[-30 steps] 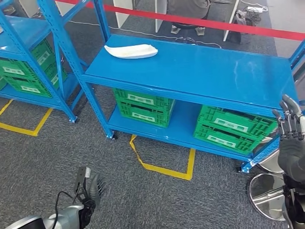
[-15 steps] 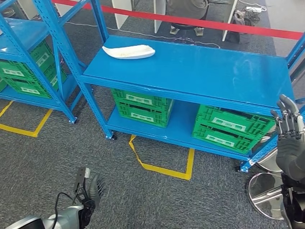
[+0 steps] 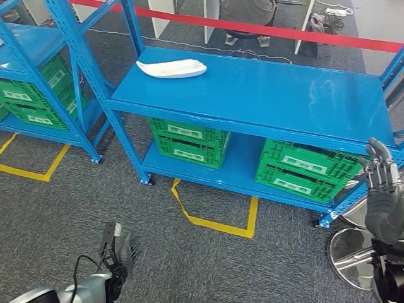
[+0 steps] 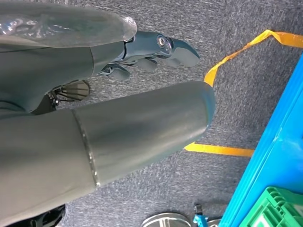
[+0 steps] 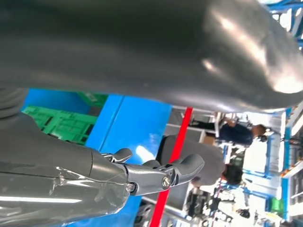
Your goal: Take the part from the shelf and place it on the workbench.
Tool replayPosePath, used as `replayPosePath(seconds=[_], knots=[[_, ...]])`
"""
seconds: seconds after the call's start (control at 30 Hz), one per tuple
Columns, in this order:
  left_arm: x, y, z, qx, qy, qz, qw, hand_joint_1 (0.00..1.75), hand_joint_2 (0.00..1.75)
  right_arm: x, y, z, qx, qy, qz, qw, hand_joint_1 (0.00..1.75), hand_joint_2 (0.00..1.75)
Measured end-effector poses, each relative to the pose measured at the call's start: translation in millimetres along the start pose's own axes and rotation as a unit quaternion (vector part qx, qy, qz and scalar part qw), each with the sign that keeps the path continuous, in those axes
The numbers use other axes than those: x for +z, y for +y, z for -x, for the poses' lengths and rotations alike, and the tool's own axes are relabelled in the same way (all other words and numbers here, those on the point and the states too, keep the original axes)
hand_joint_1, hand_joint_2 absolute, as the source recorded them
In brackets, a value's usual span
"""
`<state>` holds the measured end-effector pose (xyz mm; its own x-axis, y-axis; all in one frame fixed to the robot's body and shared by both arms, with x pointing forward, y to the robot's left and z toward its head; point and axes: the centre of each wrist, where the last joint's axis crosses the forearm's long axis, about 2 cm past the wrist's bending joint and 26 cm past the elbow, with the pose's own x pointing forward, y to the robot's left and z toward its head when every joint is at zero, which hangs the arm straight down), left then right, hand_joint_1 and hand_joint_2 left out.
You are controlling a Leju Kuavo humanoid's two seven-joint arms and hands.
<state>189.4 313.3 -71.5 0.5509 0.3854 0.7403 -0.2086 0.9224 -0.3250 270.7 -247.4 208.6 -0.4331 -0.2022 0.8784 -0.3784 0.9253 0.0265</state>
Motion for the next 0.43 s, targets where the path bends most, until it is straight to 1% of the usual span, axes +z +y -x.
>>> replayPosePath(seconds=[0.17, 0.43], knots=[[-0.5, -3.4, 0.9, -0.003, 0.002, 0.005, 1.000, 0.00, 0.00, 5.5, -0.7, 0.2, 0.026, 0.022, 0.025, 0.999, 0.00, 0.00], [-2.2, -7.6, 0.1, -0.004, 0.004, 0.009, 1.000, 0.00, 0.00, 7.2, -0.9, -2.9, 0.038, 0.030, 0.038, 0.998, 0.00, 0.00]])
